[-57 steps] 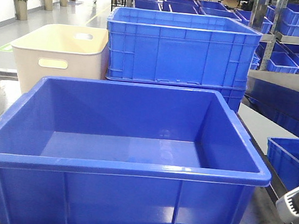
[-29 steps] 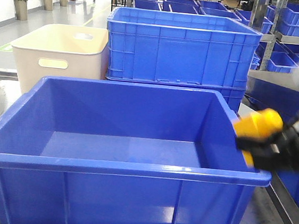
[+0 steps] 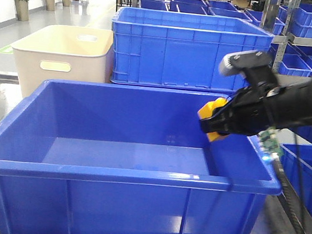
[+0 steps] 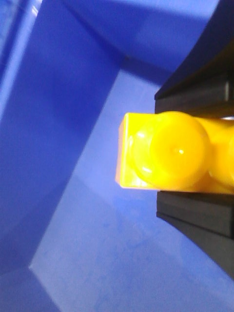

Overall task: Pick red and yellow blocks into blue bin
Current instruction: 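Move the right gripper over the blue bin and release the yellow brick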

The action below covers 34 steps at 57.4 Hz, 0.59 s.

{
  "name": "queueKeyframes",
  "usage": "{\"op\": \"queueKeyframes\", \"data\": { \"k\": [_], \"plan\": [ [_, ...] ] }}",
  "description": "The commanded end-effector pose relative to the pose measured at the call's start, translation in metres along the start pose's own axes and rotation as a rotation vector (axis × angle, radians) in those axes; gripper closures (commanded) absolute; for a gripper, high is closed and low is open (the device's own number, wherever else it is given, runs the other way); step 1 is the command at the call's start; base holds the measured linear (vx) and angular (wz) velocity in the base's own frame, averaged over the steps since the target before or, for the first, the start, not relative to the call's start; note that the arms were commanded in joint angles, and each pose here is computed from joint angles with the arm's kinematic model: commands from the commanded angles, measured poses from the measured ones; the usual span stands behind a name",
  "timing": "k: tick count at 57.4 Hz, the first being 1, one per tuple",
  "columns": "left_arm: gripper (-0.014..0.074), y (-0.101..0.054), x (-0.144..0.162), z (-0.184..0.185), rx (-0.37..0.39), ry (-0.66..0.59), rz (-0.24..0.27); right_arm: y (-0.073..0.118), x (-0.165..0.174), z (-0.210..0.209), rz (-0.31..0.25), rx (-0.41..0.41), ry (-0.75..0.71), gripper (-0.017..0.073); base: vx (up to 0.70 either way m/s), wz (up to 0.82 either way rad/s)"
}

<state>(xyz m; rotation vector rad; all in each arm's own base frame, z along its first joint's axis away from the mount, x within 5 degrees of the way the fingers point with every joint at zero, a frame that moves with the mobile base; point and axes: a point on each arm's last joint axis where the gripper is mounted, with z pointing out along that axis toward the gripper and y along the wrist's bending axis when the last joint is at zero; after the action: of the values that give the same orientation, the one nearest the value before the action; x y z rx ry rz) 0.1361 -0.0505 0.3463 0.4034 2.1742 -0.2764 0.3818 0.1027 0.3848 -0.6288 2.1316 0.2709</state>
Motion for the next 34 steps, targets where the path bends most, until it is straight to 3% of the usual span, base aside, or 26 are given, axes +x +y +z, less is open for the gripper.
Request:
{"op": "queueKeyframes", "data": {
  "k": [1, 13, 17, 34],
  "plan": [
    [0.0323, -0.002, -0.013, -0.008, 0.005, -0.103, -0.006, -0.001, -0.019, -0.008, -0.002, 0.006, -0.109, 0.03, 0.0, 0.0],
    [0.0323, -0.002, -0.013, -0.008, 0.005, -0.103, -0.006, 0.004, -0.01, 0.024, -0.075, -0.044, -0.07, 0.0295, 0.0, 0.0],
    [0.0323, -0.002, -0.013, -0.008, 0.005, -0.103, -0.006, 0.002, -0.009, 0.028, -0.074, -0.037, -0.067, 0.027, 0.0, 0.0],
    [0.0323, -0.002, -0.013, -0.008, 0.005, -0.103, -0.006, 0.003, -0.015, 0.019, -0.067, -0.02, -0.114, -0.0052, 0.0, 0.0]
  ]
}}
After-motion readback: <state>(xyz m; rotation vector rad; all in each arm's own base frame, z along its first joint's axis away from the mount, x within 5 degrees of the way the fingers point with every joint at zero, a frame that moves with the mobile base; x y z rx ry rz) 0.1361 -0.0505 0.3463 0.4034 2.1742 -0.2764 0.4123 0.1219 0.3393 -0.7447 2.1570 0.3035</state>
